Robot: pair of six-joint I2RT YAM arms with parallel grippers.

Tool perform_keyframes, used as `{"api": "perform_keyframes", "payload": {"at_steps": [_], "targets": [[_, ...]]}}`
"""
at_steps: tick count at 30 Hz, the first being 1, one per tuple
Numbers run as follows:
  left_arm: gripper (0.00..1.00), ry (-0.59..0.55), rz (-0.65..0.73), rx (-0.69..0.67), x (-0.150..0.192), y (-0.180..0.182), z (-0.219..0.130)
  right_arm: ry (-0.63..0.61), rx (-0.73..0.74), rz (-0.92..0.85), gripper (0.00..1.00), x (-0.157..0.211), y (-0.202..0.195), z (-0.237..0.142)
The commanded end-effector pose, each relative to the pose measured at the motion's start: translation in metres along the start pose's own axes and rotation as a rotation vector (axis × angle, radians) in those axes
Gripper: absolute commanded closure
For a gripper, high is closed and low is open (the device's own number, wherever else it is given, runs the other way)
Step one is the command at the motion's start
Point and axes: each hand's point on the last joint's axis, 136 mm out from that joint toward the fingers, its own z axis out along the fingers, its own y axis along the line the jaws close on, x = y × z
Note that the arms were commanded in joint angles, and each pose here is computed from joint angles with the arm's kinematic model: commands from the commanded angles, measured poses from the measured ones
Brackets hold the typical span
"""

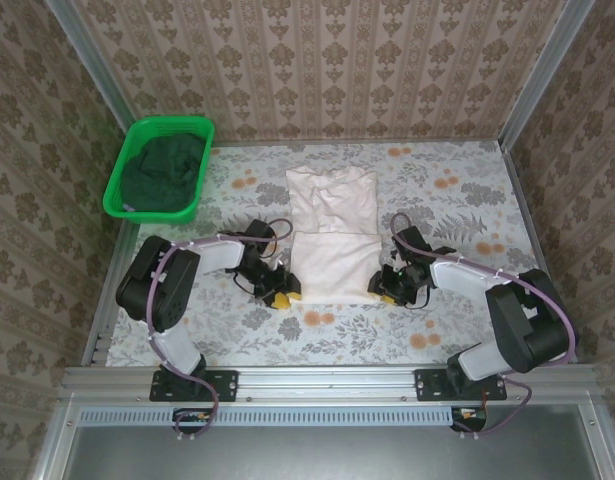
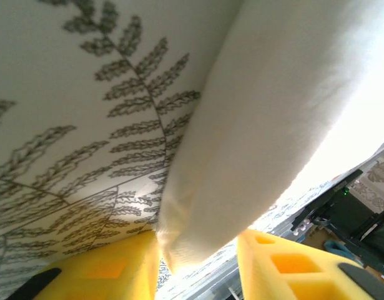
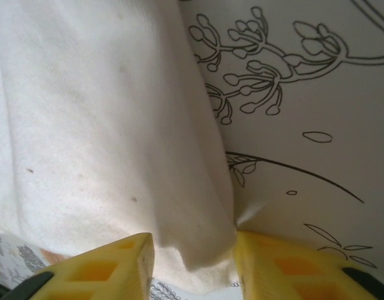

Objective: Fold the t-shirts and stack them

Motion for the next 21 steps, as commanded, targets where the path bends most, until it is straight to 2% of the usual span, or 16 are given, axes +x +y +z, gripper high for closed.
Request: {"api": "perform_keyframes", "payload": {"at_steps": [1, 3, 7, 11, 16, 19, 21], "targets": [[0.59, -0.041, 0.042, -0.050, -0.008, 0.006, -0.002, 0.009, 0.085, -0.002, 0.56, 0.009, -0.018, -0.007], [0.62, -0.036, 0.041, -0.048, -0.008, 0.007, -0.001, 0.005, 0.089, -0.002, 0.56, 0.010, -0.020, -0.007], [0.73, -0.030, 0.037, -0.041, -0.011, 0.005, 0.002, 0.040, 0.109, 0.017, 0.59, 0.016, -0.026, -0.002], [0.75, -0.036, 0.040, -0.059, -0.013, 0.004, -0.001, 0.042, 0.142, 0.013, 0.59, 0.018, -0.034, -0.004], [0.79, -0.032, 0.039, -0.069, -0.012, 0.007, 0.000, 0.020, 0.100, 0.001, 0.54, 0.018, -0.027, -0.007], [0.86, -0.031, 0.038, -0.069, -0.014, 0.007, 0.001, 0.057, 0.093, 0.010, 0.63, 0.020, -0.026, 0.002], [0.94, -0.030, 0.040, -0.070, -0.015, 0.006, 0.002, 0.072, 0.098, 0.014, 0.70, 0.020, -0.026, 0.007]]}}
